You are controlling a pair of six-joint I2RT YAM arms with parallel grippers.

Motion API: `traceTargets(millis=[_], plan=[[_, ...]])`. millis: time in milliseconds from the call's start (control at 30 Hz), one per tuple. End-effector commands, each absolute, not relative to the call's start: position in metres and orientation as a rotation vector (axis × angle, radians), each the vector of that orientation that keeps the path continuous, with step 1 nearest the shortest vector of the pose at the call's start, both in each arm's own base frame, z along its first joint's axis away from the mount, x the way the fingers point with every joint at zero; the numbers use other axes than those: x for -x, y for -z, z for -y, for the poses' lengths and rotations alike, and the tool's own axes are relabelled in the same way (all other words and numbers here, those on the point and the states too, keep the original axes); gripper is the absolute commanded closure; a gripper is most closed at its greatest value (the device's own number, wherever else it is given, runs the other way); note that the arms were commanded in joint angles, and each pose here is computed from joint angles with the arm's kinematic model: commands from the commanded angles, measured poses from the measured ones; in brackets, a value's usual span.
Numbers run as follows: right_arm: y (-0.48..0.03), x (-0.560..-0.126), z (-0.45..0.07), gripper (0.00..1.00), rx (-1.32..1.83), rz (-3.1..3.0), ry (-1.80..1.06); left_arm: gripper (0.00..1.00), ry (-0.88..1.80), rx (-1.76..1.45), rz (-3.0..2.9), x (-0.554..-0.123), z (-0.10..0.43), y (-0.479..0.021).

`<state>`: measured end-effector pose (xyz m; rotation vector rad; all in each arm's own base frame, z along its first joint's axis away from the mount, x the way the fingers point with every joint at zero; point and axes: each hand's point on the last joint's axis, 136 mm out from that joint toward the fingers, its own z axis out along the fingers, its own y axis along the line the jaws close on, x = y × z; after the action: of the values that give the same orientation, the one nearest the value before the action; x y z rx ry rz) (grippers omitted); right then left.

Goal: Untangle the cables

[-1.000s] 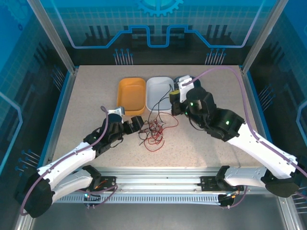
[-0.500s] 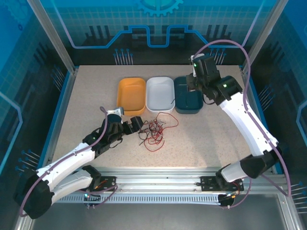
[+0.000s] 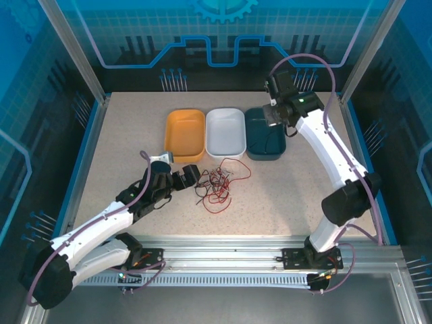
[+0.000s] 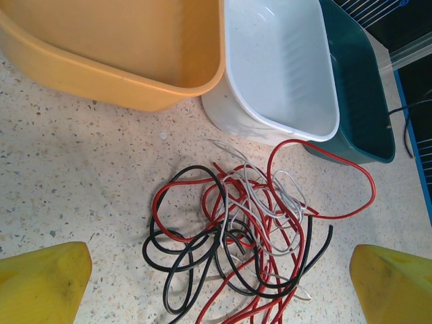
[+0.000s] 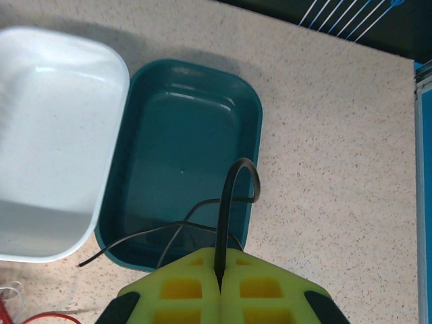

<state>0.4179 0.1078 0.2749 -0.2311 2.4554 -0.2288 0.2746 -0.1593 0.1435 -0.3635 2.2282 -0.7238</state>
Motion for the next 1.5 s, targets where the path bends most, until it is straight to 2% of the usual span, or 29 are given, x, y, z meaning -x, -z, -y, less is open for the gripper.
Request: traceTargets(millis=[0, 300, 433, 867, 1200, 1467], plan=[[-0.262, -0.428, -0.099, 1.00, 0.262, -2.500, 0.313, 0.01, 0.683, 0.366, -2.235, -0.271, 0.152, -0.139], [-0.235, -0.462, -0.085, 1.00, 0.300, -2.555, 0.516, 0.01, 0.679, 0.369, -2.240, -0.265, 0.148, -0.138], [-0.220, -0.475, -0.092, 1.00, 0.335, -2.574, 0.518, 0.01, 0.675, 0.377, -2.242, -0.263, 0.146, -0.136], [-0.138, -0.501, -0.104, 1.00, 0.413, -2.716, 0.569, 0.01, 0.661, 0.399, -2.256, -0.259, 0.142, -0.135], [-0.077, -0.503, -0.115, 1.00, 0.428, -2.838, 0.460, 0.01, 0.653, 0.399, -2.265, -0.259, 0.141, -0.132], [-0.067, -0.513, -0.122, 1.00, 0.399, -2.823, 0.378, 0.01, 0.647, 0.398, -2.280, -0.259, 0.142, -0.127]])
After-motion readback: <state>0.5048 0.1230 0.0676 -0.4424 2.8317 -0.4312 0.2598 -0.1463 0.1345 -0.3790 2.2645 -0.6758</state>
